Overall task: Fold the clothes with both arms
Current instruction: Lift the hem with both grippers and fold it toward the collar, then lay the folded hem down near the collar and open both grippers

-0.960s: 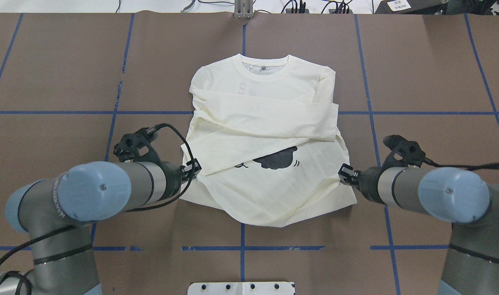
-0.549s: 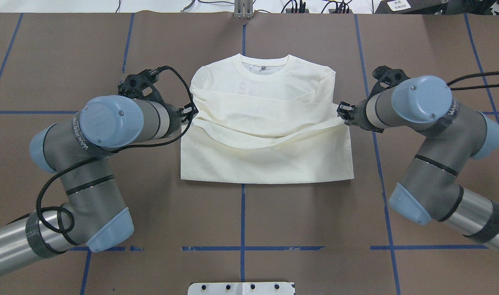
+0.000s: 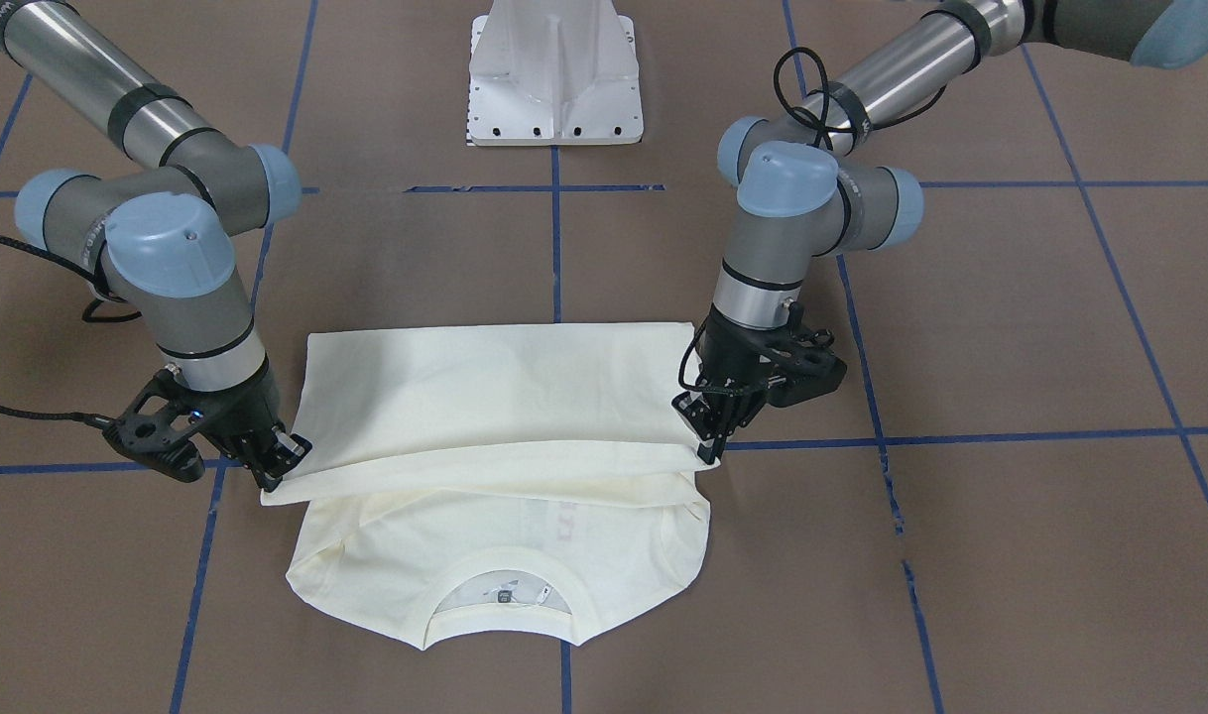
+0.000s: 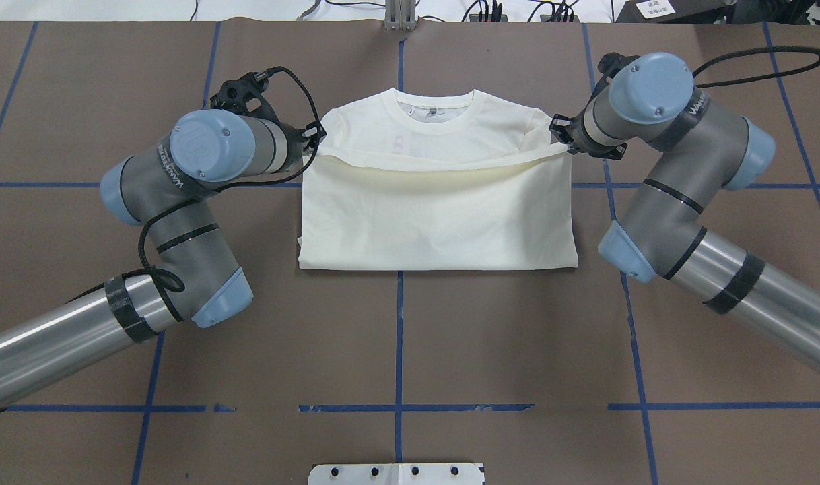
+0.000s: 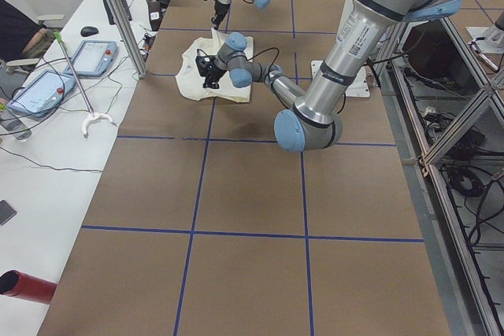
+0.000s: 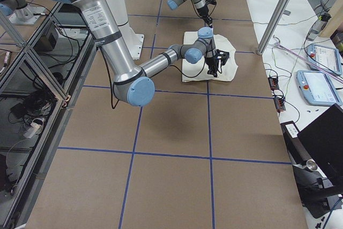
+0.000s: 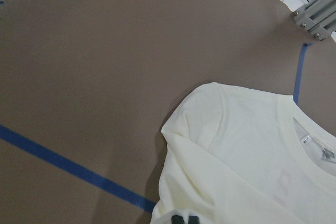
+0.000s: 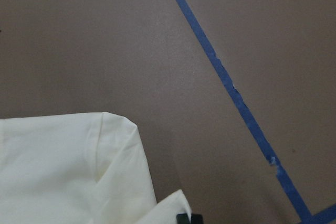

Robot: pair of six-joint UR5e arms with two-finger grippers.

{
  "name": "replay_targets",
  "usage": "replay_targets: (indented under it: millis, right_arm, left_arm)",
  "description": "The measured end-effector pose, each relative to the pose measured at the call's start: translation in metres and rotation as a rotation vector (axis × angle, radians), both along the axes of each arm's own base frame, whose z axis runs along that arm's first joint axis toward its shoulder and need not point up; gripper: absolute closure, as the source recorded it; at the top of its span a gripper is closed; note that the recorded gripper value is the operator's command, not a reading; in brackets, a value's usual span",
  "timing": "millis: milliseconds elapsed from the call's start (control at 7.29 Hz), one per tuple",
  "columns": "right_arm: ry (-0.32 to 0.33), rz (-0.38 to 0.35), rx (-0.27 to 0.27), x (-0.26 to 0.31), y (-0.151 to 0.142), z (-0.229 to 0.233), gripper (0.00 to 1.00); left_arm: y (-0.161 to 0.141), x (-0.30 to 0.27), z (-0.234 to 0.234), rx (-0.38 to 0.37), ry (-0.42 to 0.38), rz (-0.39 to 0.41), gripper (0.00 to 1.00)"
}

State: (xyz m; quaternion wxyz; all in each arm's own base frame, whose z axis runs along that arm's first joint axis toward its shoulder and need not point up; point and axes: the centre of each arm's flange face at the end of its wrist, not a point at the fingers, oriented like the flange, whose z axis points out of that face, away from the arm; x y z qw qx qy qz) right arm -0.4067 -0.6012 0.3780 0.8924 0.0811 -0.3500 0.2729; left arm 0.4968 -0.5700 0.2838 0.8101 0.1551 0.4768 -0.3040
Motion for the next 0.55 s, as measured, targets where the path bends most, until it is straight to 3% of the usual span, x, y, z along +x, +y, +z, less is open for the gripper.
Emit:
replay_targets:
  millis: [549]
  right_arm:
    - [0.043,-0.01,-0.011,-0.009,-0.027,0.02,1.0]
  left_arm:
    - [-0.028,0.023,0.028,0.01,-0.027,0.005,1.0]
